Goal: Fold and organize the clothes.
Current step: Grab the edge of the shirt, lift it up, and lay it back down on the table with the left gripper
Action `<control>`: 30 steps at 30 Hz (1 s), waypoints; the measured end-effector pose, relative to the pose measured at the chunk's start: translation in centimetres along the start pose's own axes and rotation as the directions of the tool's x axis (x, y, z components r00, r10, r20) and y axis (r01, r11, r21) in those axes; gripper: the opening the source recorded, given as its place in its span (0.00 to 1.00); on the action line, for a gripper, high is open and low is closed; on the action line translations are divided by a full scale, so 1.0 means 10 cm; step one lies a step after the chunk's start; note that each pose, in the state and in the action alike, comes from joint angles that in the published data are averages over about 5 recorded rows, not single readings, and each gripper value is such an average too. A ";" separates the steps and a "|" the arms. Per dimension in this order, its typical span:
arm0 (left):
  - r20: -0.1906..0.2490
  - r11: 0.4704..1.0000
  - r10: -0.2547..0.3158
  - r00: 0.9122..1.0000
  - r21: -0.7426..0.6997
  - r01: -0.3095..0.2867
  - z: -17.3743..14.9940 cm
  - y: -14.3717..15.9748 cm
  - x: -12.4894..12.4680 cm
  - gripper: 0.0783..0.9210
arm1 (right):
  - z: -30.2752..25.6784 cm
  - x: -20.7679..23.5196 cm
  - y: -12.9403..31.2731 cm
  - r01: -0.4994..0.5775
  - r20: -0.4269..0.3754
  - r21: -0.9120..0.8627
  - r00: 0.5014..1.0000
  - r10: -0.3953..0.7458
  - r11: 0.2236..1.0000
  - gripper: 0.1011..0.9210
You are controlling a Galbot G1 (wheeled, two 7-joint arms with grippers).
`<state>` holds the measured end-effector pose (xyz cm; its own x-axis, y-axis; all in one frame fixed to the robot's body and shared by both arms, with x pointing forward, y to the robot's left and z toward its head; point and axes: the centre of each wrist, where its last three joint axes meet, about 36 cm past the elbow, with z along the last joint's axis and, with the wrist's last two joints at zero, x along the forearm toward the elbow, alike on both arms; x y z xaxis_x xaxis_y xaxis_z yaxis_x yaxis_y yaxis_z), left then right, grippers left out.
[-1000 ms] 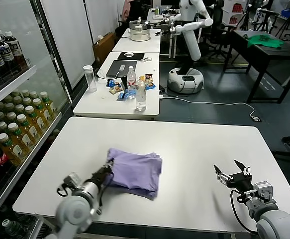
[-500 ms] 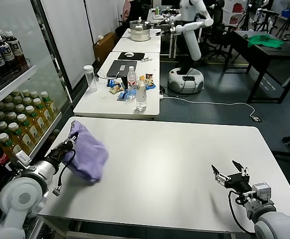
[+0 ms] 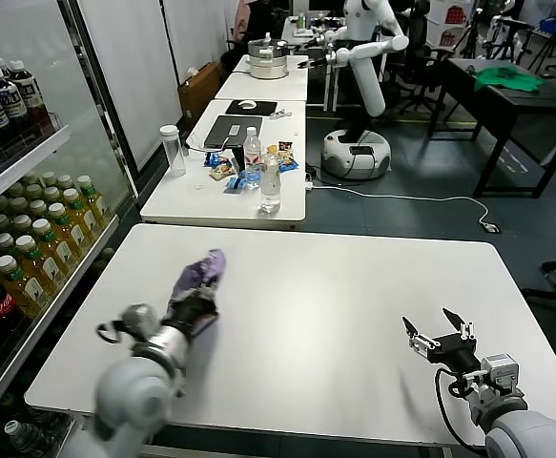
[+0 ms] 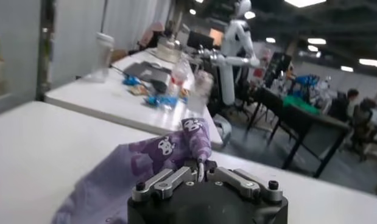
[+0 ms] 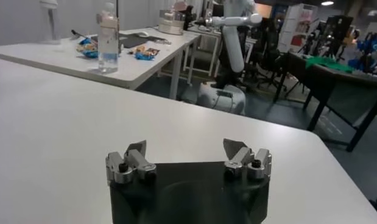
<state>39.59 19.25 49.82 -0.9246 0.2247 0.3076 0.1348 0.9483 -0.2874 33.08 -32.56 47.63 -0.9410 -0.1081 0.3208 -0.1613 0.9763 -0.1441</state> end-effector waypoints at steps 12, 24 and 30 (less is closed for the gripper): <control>-0.078 0.992 0.118 0.990 0.062 -0.113 0.54 -0.94 -0.42 0.07 | 0.00 -0.07 -0.04 -0.004 0.002 0.008 1.000 0.004 1.000 0.88; -0.011 0.974 0.226 0.974 0.039 -0.225 0.87 -1.39 -0.55 0.45 | -0.02 -0.15 -0.09 0.000 0.013 0.018 1.000 -0.001 1.000 0.88; 0.072 0.973 0.231 0.970 -0.006 -0.231 0.88 -1.33 -0.45 0.66 | -0.04 -0.21 -0.04 0.008 0.027 0.004 1.000 -0.008 1.000 0.88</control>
<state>38.78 3.70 44.25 -0.8916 0.4208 0.1671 0.3467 0.8720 -0.3456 35.22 -32.65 47.38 -0.9474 -0.1214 0.2962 -0.1703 0.9746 -0.1454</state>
